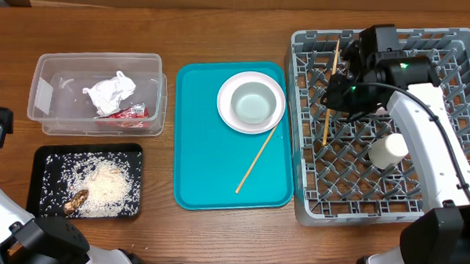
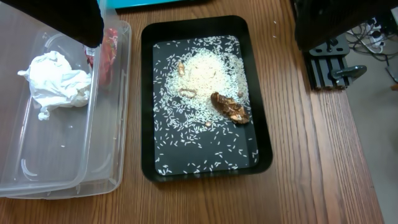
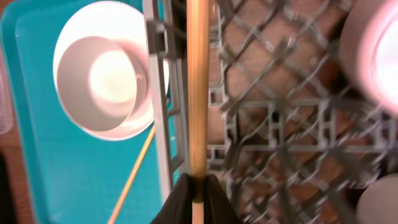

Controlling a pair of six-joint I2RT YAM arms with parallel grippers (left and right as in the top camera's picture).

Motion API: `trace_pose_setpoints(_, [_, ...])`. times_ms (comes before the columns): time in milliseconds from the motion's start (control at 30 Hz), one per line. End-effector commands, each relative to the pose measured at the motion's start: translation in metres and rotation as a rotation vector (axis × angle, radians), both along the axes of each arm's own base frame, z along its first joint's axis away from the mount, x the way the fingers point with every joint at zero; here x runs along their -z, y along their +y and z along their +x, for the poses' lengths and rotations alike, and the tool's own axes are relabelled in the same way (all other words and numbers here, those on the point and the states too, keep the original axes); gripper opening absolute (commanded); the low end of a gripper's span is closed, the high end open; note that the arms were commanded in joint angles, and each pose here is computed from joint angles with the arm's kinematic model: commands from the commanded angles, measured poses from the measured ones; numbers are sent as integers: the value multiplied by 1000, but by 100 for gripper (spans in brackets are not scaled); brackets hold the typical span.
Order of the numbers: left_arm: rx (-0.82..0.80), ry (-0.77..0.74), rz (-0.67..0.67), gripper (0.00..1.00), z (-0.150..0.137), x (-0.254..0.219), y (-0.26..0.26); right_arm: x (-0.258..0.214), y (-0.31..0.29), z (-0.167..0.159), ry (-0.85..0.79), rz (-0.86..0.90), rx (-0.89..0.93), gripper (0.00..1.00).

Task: Sort waste into correct bins and load items into the dishwasher
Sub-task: 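Grasp one chopstick and carry it into the dish rack, then return the right gripper to the remaining chopstick on the tray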

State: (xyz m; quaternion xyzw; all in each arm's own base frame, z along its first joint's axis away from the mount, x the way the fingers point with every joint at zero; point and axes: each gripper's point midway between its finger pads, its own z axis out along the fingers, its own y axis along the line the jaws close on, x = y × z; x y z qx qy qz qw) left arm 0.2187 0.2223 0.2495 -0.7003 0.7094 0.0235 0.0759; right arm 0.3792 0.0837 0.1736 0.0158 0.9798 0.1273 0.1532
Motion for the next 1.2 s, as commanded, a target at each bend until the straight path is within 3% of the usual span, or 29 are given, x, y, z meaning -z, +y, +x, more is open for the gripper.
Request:
trace_pose_setpoints(0, [-27,-11,21,100,-2,-6,3,-1,-6,14,-61,-70,-74,4])
trace_pose_setpoints(200, [-27,-11,21,100,-2,-6,3,8,0,17,-40,-49,-84,5])
trace_pose_setpoints(300, [-27,-11,21,100,-2,-6,3,10,4,14,-22,-25,-93,12])
trace_pose_setpoints(400, [-27,-11,21,100,-2,-6,3,10,8,12,-18,1,-102,35])
trace_pose_setpoints(500, [-27,-11,21,100,-2,-6,3,9,14,10,-10,33,-107,74])
trace_pose_setpoints(567, [-27,-11,21,100,-2,-6,3,9,14,9,9,48,-70,85])
trace_pose_setpoints(967, [-25,-11,21,100,-2,-6,2,-14,74,-37,171,367,-144,80])
trace_pose_setpoints(1167, [-26,-11,21,100,-2,-6,2,9,101,-60,307,201,120,77])
